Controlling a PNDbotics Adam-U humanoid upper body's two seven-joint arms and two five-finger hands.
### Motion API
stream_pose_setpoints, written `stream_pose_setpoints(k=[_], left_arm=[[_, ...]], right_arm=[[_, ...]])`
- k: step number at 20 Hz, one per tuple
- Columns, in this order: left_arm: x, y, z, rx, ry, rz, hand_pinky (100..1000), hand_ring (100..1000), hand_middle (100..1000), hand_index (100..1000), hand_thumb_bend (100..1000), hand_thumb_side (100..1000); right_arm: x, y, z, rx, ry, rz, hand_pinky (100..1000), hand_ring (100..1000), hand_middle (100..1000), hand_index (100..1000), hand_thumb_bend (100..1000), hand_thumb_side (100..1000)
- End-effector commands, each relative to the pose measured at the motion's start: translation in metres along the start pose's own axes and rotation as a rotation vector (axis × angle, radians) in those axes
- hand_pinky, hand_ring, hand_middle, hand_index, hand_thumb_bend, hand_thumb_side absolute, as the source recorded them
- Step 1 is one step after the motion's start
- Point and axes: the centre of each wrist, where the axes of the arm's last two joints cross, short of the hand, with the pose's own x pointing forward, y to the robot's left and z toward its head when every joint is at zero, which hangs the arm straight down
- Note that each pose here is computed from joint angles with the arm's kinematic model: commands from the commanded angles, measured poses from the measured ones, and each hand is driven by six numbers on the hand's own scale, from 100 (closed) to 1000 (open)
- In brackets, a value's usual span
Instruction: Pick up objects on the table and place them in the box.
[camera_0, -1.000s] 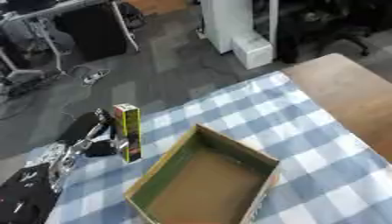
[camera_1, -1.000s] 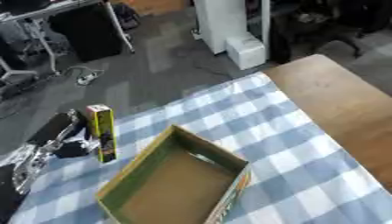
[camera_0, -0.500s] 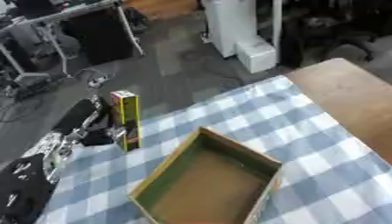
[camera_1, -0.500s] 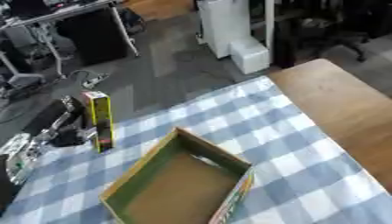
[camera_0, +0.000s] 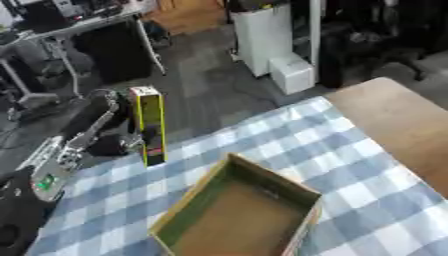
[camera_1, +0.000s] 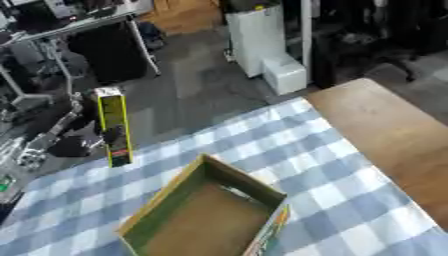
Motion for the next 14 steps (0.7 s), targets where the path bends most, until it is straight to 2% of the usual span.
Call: stream_pose_setpoints(k=[1,14], left_arm=[[0.015,0.026,-0.010,-0.017,-0.066,0.019,100,100,100,223,292,853],[0.090,0.031,-0.039,-0.175,-0.258,0.214,100,100,100,240,299,845]], right_arm=[[0.007,0.003,-0.007,0.041,-0.005,0.022,447,402,408,643,100,1000],[0.007,0.002,-0.005,0.050,-0.008,0.020,446,403,409,641,100,1000]])
